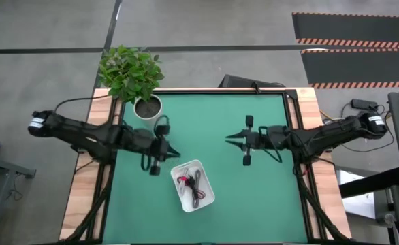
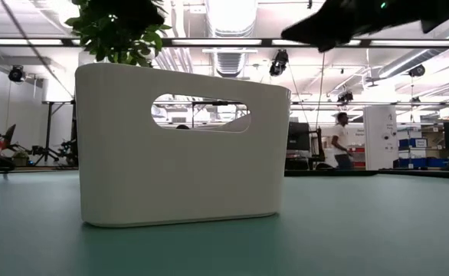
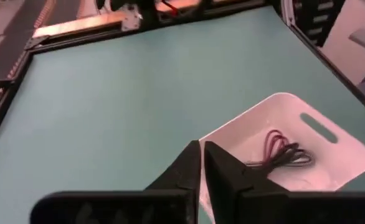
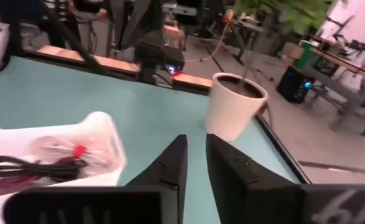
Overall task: Pick and place USB-C Cables
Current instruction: Return to Home Position
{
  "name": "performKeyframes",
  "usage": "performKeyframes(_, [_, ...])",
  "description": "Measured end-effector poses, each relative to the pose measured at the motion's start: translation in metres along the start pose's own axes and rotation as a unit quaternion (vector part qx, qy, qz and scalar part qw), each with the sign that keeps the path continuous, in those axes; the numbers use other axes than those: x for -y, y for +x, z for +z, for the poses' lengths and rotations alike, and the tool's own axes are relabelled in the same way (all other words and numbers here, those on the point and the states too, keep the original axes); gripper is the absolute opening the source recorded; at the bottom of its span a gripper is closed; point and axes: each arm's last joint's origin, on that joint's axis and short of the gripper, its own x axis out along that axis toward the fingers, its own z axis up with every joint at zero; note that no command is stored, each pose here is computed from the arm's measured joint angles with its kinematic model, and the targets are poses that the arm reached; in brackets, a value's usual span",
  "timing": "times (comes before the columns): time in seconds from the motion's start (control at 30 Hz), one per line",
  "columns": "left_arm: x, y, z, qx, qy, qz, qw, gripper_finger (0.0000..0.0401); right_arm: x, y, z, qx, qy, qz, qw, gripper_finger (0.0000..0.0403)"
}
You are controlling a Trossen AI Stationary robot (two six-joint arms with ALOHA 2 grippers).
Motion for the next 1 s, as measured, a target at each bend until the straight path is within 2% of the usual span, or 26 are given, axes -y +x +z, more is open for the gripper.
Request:
performKeyframes(0.2, [-0.026,-0.016,-0.041,0.031,-0.023,0.026,0.999,0.0007,0.027,0.001,-0.017,-0.008,0.018,0.032,0.999,0.0017])
performKeyframes(0.43, [-0.028,-0.039,-0.079,0.056,-0.045,0.033,0.997,0.0007,0.045,-0.002,-0.038,-0.027,0.030,0.001,0.999,0.0009])
performKeyframes(0.67, [-0.020,-0.059,-0.105,0.103,-0.074,0.037,0.991,0.0007,0.044,-0.007,-0.050,-0.005,0.020,-0.010,1.000,0.0008])
performKeyframes(1.0, [-0.012,-0.069,-0.140,0.153,-0.099,0.040,0.982,0.0008,0.037,-0.028,-0.069,0.056,0.005,-0.014,0.998,0.0008])
